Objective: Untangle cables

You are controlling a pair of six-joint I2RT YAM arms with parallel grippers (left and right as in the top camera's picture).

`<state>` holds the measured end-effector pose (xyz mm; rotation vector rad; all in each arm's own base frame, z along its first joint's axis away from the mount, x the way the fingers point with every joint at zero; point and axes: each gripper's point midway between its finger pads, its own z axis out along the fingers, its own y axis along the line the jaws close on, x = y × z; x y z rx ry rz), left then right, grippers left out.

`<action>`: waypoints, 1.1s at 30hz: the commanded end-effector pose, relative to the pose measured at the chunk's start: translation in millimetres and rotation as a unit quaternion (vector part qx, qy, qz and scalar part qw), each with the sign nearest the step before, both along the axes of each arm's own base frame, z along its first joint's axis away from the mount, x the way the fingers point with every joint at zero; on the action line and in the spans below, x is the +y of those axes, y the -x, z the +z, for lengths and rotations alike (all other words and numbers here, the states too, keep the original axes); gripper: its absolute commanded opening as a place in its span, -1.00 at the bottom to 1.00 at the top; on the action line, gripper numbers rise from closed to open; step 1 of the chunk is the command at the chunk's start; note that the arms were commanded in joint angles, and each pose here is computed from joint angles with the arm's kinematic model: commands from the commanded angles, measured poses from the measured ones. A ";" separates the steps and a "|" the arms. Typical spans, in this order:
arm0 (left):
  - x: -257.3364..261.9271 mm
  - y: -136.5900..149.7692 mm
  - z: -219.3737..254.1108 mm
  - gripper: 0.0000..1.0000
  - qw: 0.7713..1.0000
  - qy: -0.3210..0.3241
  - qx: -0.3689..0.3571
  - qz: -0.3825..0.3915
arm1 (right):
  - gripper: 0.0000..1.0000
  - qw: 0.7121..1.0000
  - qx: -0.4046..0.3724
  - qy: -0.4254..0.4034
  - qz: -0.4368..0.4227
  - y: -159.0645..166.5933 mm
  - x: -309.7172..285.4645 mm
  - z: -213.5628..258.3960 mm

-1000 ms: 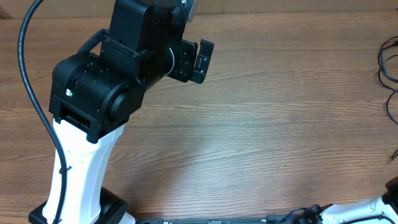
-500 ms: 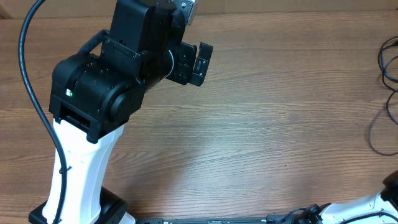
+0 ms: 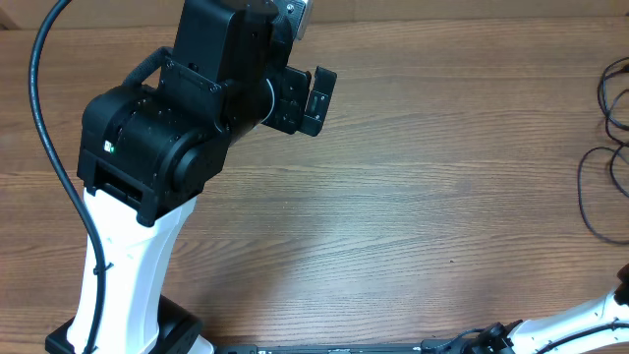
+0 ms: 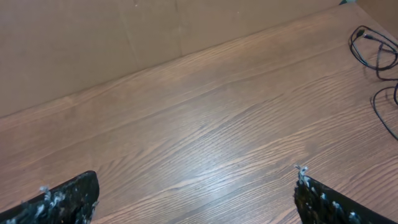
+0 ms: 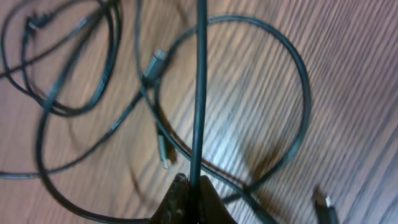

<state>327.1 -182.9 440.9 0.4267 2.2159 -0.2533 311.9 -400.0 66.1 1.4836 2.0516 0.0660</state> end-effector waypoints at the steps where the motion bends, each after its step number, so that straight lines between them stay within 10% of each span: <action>1: 1.8 -2.0 -2.2 1.00 1.000 -0.008 0.000 0.003 | -0.92 1.000 0.007 -0.028 0.001 -3.4 18.9 -23.2; 7: 1.9 -1.8 -2.5 1.00 1.000 -0.011 0.000 0.001 | -0.92 0.998 0.007 -0.055 -0.004 -10.5 49.1 -52.7; 10: 2.6 -0.8 -3.9 1.00 1.000 -0.014 0.003 0.001 | 0.33 0.999 0.005 -0.054 0.008 -19.4 56.1 -50.6; 16: 5.5 -5.8 2.0 1.00 1.000 -0.014 -0.014 0.012 | 0.82 0.995 -0.075 -0.019 0.069 -57.4 62.3 25.1; 27: 20.6 -37.0 58.9 0.99 0.986 0.012 -0.142 0.088 | 0.93 0.898 -0.242 0.248 0.272 -118.6 181.4 318.6; 33: 22.1 -44.7 79.8 0.99 0.978 0.012 -0.187 0.094 | 0.99 0.849 -0.296 0.301 0.316 -120.0 259.6 404.7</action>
